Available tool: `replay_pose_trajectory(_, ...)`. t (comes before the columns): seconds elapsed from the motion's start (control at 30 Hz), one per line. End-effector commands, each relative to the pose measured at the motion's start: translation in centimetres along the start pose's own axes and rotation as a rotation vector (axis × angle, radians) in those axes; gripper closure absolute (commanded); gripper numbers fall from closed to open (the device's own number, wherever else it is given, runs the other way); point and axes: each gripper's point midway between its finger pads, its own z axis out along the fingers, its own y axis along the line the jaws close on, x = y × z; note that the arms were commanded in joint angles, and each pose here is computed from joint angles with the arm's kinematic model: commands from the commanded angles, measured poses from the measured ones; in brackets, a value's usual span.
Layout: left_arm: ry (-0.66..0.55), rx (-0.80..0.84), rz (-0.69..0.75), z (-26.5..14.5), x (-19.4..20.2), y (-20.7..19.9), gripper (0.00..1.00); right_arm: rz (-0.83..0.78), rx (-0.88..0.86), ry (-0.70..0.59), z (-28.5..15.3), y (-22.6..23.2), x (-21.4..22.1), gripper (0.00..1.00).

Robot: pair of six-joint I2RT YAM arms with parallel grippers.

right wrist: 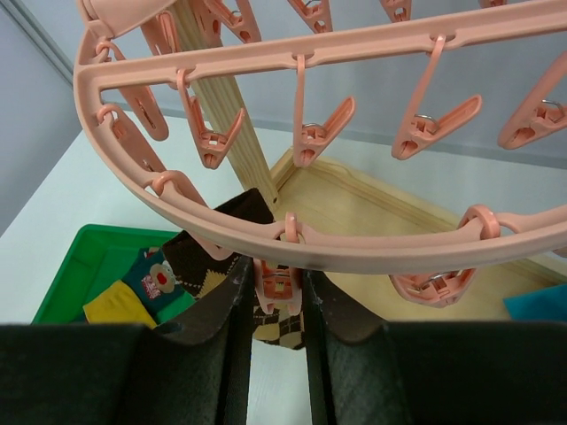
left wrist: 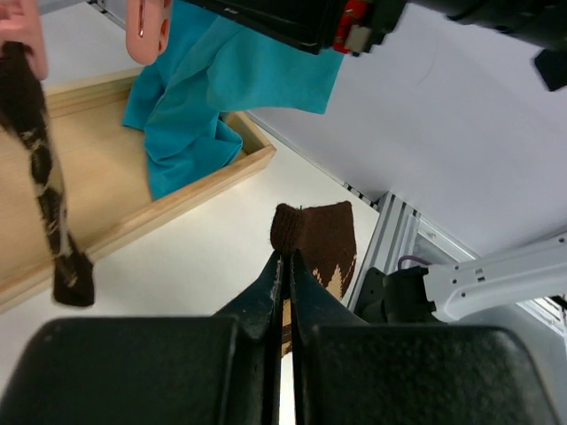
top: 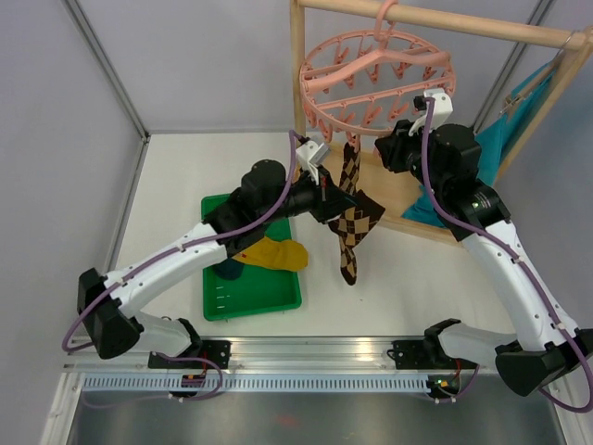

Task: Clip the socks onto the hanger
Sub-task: Open the clamp at the hanger, then clamp the sock onto the hanger.

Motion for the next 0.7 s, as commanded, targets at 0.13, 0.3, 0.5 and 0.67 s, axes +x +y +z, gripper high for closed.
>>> replay_pose_trajectory(0.13,-0.150,0.088,0.005,4.9,-3.3,-0.8,0.98,0.018,0.012,-0.068,-0.9,0.3,-3.0,1.00)
replay_pose_trajectory(0.3,-0.208,0.122,0.066,6.8,-4.3,-0.7,0.98,0.008,0.011,-0.067,-1.1,0.2,-3.0,1.00)
replay_pose_trajectory(0.5,-0.245,0.034,0.106,8.6,-4.6,1.8,0.98,0.007,0.011,-0.066,-1.5,0.3,-3.5,1.00)
replay_pose_trajectory(0.67,-0.233,-0.067,0.123,9.2,-3.7,4.1,0.98,0.029,0.038,-0.056,-1.6,0.0,-3.7,1.00)
